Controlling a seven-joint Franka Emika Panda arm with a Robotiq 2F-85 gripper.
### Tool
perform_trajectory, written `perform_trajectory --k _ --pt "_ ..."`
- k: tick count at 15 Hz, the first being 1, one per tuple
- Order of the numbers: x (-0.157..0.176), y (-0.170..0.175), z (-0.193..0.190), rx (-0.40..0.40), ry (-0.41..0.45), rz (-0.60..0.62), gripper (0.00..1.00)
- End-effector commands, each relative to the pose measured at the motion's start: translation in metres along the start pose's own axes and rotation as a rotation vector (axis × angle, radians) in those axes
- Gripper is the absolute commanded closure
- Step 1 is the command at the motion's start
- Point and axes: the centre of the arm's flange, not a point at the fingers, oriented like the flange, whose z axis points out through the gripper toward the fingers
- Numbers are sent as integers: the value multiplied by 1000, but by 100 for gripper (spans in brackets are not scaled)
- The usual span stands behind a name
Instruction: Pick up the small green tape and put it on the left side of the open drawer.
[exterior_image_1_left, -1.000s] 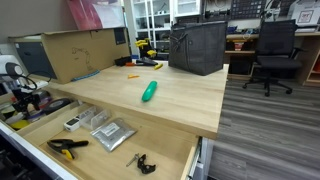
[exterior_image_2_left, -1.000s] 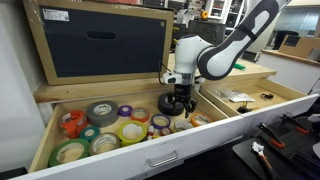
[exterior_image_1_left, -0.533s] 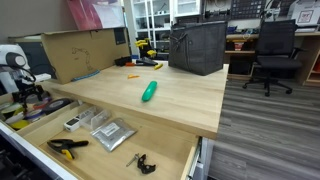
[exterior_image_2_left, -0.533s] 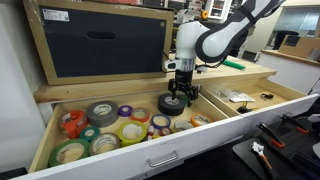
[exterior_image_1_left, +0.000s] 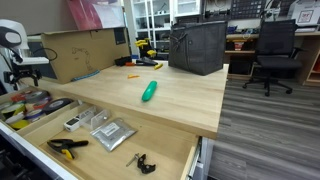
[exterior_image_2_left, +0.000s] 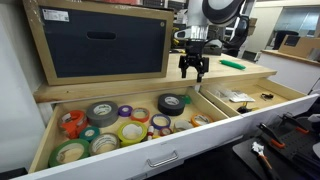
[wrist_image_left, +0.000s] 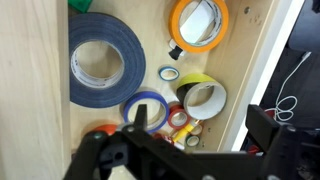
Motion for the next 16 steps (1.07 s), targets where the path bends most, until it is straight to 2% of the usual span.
perform_trajectory --k 1,5,11,13,16 --pt "-10 -19 -44 -39 -8 186 0" --pt "-19 -23 -65 -107 -41 394 0" --pt "-36 -36 -66 -140 -93 703 0" --pt "-50 -31 -62 -158 -94 813 0" --pt "-92 -16 -62 -185 -83 979 0"
